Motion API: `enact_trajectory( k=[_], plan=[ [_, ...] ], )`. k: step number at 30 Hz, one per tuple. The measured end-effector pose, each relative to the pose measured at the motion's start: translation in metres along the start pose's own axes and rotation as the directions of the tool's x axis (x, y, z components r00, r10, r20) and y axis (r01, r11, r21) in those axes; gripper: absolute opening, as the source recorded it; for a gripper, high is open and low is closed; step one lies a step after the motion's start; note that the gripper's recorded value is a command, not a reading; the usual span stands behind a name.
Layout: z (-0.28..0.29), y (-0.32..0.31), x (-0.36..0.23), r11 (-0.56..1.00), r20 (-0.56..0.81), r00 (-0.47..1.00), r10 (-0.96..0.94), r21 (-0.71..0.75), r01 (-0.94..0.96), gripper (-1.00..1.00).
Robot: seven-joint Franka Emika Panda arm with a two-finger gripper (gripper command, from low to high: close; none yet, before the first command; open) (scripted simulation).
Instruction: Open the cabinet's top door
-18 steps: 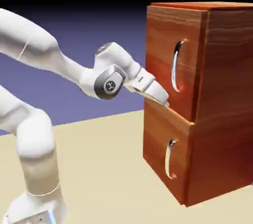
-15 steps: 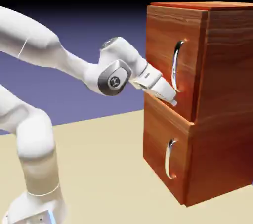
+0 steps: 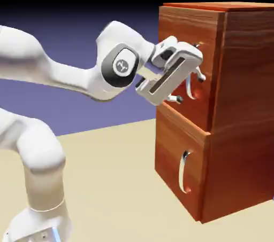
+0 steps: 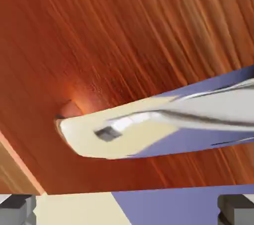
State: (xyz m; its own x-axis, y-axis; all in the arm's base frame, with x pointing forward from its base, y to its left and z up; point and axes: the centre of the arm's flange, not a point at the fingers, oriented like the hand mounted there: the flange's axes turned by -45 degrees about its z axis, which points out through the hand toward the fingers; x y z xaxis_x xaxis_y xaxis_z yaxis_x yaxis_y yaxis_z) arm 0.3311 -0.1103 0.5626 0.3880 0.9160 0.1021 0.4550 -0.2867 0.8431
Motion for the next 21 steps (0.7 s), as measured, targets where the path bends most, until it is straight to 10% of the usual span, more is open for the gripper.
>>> enact_trajectory(
  k=[10, 21],
  plan=[
    [-0.011, 0.011, -0.041, 0.808, 0.091, 0.822, -0.563, -0.147, 0.570, 1.00],
    [-0.006, -0.004, -0.056, 0.266, 0.283, 0.329, -0.901, -0.239, 0.934, 1.00]
  ],
)
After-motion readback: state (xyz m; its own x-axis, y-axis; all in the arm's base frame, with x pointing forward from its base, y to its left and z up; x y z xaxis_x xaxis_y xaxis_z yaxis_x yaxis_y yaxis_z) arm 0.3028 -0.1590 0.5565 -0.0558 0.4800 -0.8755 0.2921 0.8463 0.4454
